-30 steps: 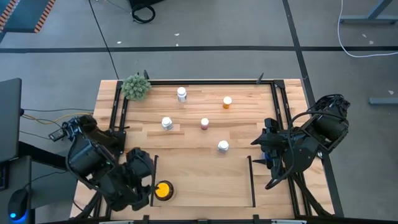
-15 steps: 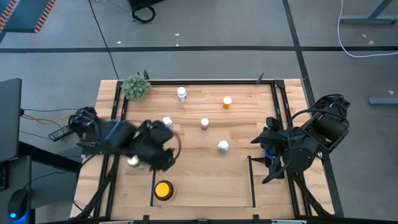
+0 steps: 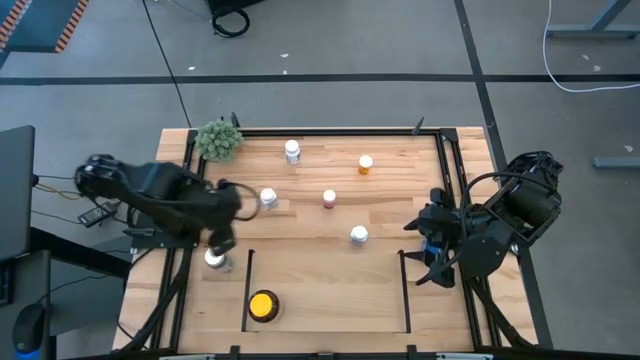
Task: Pick and place medicine bottles onto shelf by color
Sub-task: Put the green pill bottle on the shelf
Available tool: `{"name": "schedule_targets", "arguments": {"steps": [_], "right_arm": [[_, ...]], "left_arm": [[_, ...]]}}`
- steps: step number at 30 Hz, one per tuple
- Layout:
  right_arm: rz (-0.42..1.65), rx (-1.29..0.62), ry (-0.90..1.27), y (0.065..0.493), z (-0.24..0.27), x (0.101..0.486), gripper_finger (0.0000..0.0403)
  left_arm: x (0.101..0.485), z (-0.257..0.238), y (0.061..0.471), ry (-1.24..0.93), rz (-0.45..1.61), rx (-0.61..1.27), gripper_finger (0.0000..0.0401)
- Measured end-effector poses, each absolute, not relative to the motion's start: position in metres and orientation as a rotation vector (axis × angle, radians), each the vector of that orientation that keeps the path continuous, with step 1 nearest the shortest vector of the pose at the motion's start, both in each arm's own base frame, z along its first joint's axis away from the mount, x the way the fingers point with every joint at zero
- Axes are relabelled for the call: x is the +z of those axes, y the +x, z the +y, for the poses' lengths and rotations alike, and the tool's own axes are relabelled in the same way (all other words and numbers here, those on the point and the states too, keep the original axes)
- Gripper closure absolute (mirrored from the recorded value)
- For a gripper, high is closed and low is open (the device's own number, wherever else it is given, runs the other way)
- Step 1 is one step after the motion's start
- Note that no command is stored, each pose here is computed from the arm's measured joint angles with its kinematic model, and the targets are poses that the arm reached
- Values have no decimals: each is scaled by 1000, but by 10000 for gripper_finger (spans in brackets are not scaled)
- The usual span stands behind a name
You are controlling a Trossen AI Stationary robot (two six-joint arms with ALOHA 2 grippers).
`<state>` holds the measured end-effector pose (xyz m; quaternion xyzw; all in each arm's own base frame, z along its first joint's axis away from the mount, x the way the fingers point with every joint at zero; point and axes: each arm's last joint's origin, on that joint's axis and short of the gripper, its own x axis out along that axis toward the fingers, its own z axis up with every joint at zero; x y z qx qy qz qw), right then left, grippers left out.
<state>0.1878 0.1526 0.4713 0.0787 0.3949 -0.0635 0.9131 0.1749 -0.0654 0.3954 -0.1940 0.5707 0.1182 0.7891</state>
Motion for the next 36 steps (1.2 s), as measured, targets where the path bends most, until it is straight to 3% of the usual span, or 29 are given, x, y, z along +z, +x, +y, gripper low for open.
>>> {"name": "schedule_targets", "arguments": {"steps": [8, 17, 26, 36], "right_arm": [[757, -210, 142, 192, 147, 472, 125], [753, -286, 210, 202, 133, 472, 125], [750, -322, 251, 205, 127, 472, 125], [752, -323, 270, 205, 127, 472, 125]], "left_arm": [[366, -86, 147, -200, 1351, 78, 150], [301, -95, 145, -170, 1575, 73, 93], [279, -104, 155, -203, 1506, -9, 39], [256, -106, 156, -175, 1489, -28, 32]]}}
